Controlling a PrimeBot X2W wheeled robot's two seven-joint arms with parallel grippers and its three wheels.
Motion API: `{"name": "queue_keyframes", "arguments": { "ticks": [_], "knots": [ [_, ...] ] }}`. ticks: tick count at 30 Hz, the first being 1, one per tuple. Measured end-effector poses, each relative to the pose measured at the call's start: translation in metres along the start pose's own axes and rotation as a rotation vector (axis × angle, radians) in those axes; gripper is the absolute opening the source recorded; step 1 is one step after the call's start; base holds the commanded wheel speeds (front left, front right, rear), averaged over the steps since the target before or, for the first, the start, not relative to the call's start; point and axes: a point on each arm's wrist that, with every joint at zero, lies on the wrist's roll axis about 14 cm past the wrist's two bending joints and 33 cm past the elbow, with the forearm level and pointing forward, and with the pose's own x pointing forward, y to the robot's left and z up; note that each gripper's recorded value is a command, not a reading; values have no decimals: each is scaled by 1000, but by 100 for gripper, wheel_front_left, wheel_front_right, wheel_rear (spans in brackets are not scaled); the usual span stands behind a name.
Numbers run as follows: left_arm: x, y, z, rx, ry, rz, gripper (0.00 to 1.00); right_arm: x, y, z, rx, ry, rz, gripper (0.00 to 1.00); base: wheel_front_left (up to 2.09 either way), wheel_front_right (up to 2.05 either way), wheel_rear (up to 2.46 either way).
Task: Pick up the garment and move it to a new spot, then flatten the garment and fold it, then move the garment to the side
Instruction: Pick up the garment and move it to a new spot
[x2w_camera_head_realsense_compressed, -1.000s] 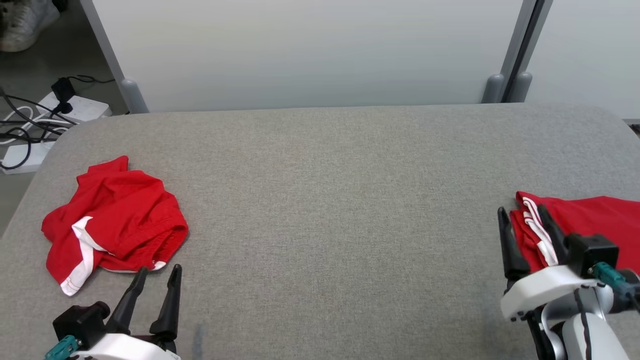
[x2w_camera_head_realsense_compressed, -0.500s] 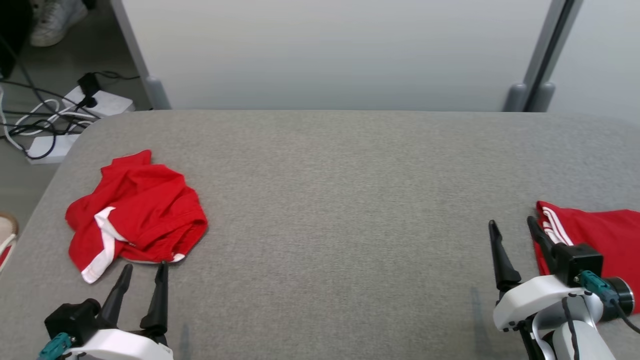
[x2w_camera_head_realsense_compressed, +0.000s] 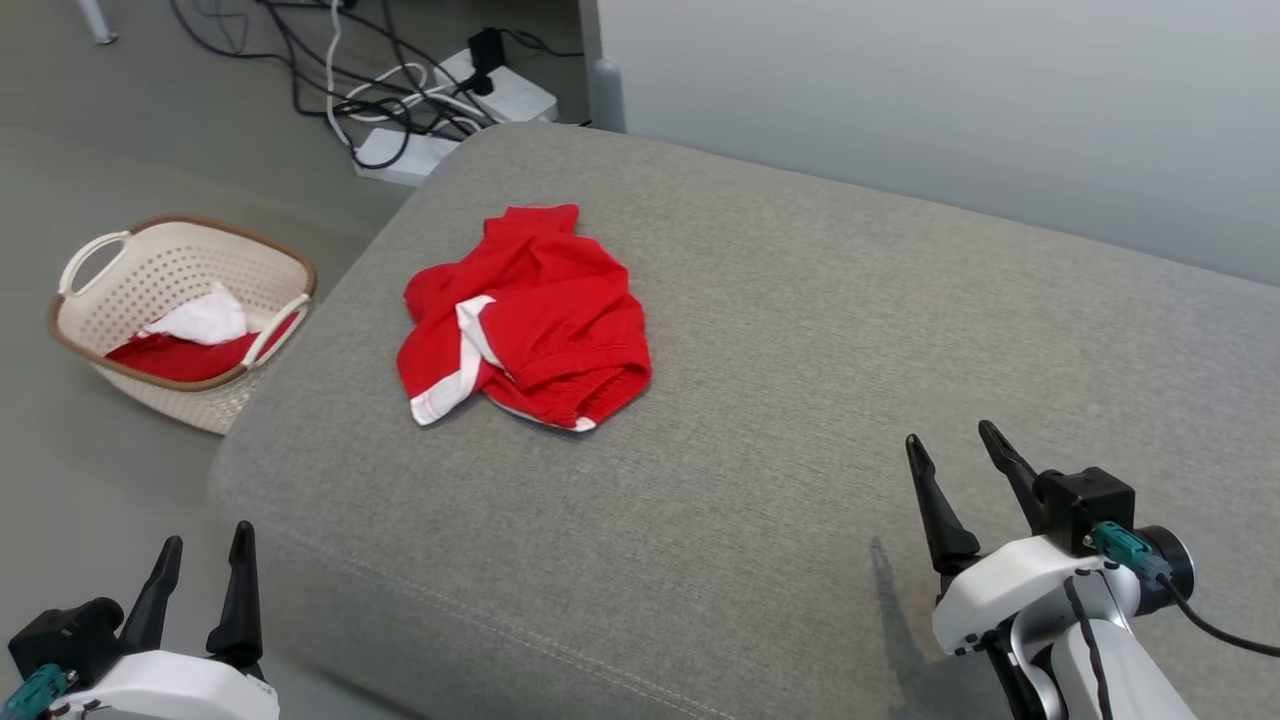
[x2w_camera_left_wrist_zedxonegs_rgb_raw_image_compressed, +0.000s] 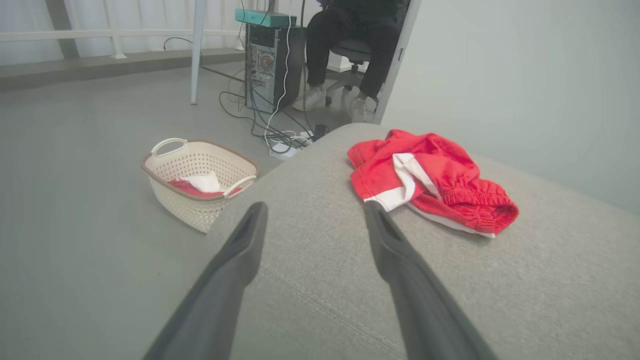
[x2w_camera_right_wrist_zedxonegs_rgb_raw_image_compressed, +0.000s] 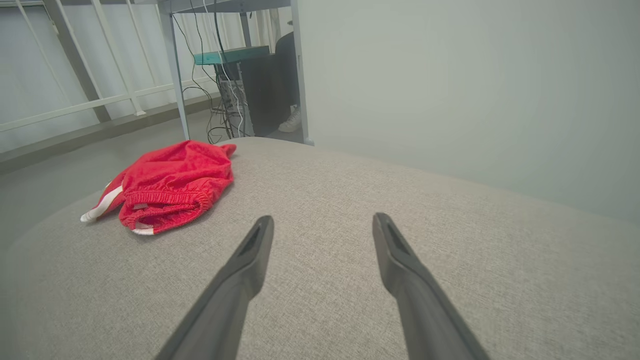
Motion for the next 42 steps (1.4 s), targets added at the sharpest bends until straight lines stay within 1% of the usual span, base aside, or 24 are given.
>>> {"name": "queue_keyframes", "arguments": {
  "ticks": [3,5,6,8,9,11,15,16,20,22,24,28,30,36,42],
  "knots": [
    [-10,17,-1,-20,1,54,100,10,16,-8,7,21,50,100,0,0,0],
    [-11,20,-1,-37,2,64,100,14,19,-9,7,21,61,100,0,0,0],
    [-10,14,-5,-49,15,49,100,14,21,-9,5,22,70,100,0,0,0],
    [-2,5,-7,-43,35,11,100,13,14,-11,9,24,53,100,0,0,0],
    [15,-11,-5,-36,53,-51,100,12,5,-14,14,28,31,100,0,0,0],
    [41,-26,2,-3,75,-119,100,8,-9,-24,13,45,2,100,0,0,0],
    [79,-52,11,48,99,-215,100,7,-26,-29,12,38,-30,100,0,0,0],
    [93,-64,11,55,114,-249,100,6,-32,-29,5,34,-40,100,0,0,0],
    [120,-84,8,62,144,-300,100,3,-44,-27,-14,20,-58,100,0,0,0],
    [138,-98,2,66,168,-332,100,0,-55,-23,-27,9,-84,100,0,0,0],
    [156,-114,-14,64,218,-366,100,-6,-65,-16,-43,-13,-107,100,0,0,0],
    [172,-118,-34,70,278,-368,100,-15,-75,-12,-53,-25,-134,100,0,0,0],
    [186,-117,-56,88,338,-355,100,-27,-80,-17,-61,-9,-159,100,0,0,0],
    [190,-121,-105,80,468,-343,100,-45,-94,-19,-74,1,-219,100,0,0,0],
    [191,-120,-123,58,537,-320,100,-60,-104,-21,-81,20,-265,100,0,0,0]
  ]
}}
